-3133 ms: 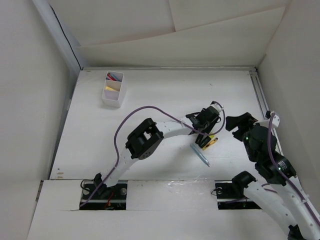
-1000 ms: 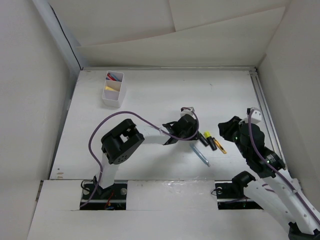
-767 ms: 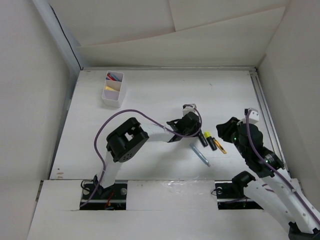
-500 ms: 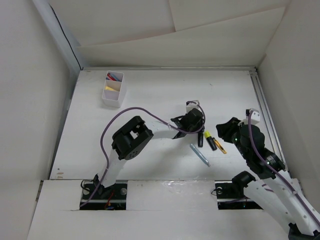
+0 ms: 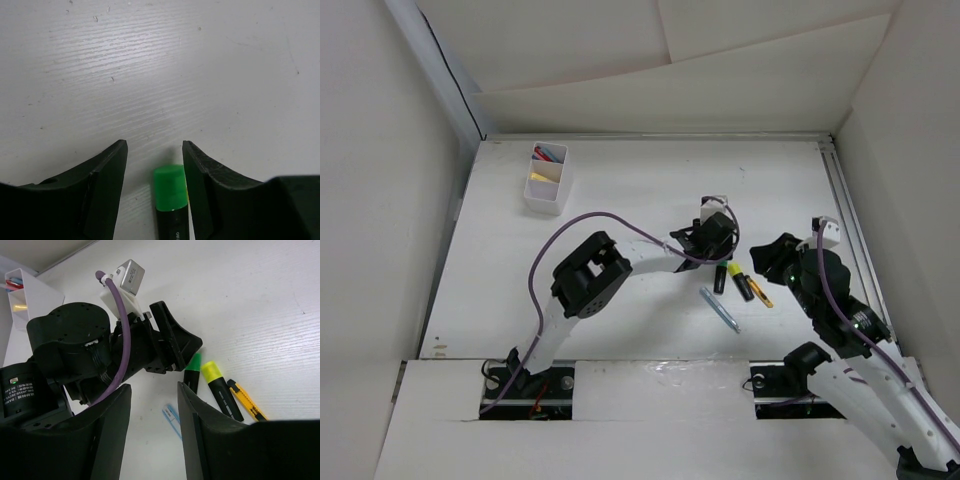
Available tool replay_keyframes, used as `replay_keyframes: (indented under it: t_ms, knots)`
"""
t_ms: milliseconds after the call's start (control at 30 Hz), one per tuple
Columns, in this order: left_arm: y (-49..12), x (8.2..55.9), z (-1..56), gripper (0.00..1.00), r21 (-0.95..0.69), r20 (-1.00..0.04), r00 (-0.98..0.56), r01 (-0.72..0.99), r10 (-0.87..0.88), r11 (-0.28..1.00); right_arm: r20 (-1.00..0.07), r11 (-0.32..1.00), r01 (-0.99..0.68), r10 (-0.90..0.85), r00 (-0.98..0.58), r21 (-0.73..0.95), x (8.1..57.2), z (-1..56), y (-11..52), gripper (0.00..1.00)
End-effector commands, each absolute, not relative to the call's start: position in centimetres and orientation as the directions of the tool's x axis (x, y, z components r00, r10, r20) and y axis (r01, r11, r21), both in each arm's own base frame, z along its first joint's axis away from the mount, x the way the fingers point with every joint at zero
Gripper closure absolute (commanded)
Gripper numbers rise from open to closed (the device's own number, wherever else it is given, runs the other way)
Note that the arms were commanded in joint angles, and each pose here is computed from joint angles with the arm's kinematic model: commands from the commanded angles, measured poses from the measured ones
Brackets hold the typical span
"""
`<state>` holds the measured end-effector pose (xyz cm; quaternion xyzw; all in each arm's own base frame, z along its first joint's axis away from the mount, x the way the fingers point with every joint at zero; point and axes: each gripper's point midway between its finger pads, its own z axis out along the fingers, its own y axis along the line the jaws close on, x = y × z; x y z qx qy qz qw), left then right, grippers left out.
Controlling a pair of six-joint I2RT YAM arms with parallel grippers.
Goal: Sort the stationery into containers
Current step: Grab a piece of stationery with the left arm
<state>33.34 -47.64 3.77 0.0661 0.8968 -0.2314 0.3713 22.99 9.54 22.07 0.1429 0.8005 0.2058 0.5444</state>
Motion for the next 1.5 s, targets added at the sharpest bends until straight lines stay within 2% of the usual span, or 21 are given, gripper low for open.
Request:
replay_keyframes:
  t_ms: [0,100,233,367,433,533,633,733,933,1067,1367,1400,1467]
  knots:
    - [-46.1,33.3,2.1,0.55,-0.249,-0.701,-0.712,0.294,0.037,0.923,-0.819,0.861,-0.03,0.472,-0.326,0.508,23.6,23.5,10.0,0.52]
    - [-45.5,32.9,1.2,0.57,-0.235,-0.692,-0.72,0.291,0.051,0.928,-0.821,0.85,-0.019,0.501,-0.273,0.526,22.9,24.8,8.9,0.52]
    - [-44.9,32.2,-0.2,0.57,-0.239,-0.672,-0.739,0.276,0.047,0.931,-0.815,0.819,-0.054,0.557,-0.157,0.571,21.3,28.8,7.3,0.35]
    - [-45.2,31.5,0.5,0.55,-0.291,-0.661,-0.75,0.286,0.024,0.913,-0.815,0.814,-0.056,0.571,-0.098,0.578,20.4,32.5,6.1,0.3]
    - [-45.5,31.2,0.6,0.55,-0.287,-0.665,-0.746,0.292,0.029,0.913,-0.809,0.807,-0.063,0.583,-0.072,0.587,20.1,34.2,5.7,0.3]
    - [-45.1,31.1,1.8,0.54,-0.306,-0.685,-0.729,0.293,0.005,0.906,-0.825,0.824,-0.06,0.558,-0.093,0.564,20.4,33.9,6.0,0.3]
    - [-45.2,31.2,2.5,0.49,-0.31,-0.687,-0.727,0.294,0.001,0.904,-0.834,0.834,-0.076,0.535,-0.133,0.547,20.9,33.1,6.9,0.3]
    - [-45.7,30.9,2.9,0.49,-0.31,-0.694,-0.72,0.312,0.011,0.898,-0.837,0.84,-0.079,0.52,-0.17,0.537,21.5,31.8,7.7,0.3]
    - [-46.7,29.5,2.1,0.49,-0.199,-0.712,-0.692,0.362,0.119,0.911,-0.837,0.839,-0.09,0.515,-0.186,0.536,21.8,31.0,8.2,0.3]
    - [-46.9,29.5,1.6,0.49,-0.179,-0.716,-0.686,0.357,0.128,0.917,-0.837,0.84,-0.096,0.51,-0.2,0.535,21.8,30.6,8.5,0.3]
    - [-46.5,30.3,0.2,0.6,-0.108,-0.719,-0.676,0.341,0.163,0.934,-0.835,0.833,-0.112,0.516,-0.192,0.541,21.5,30.8,8.5,0.31]
    - [-46.4,30.3,-0.3,0.65,-0.102,-0.715,-0.679,0.34,0.169,0.935,-0.835,0.833,-0.112,0.516,-0.192,0.541,21.5,30.8,8.5,0.31]
    - [-46.8,30.7,0.2,0.68,-0.102,-0.723,-0.671,0.335,0.161,0.937,-0.835,0.833,-0.112,0.516,-0.192,0.541,21.5,30.8,8.5,0.31]
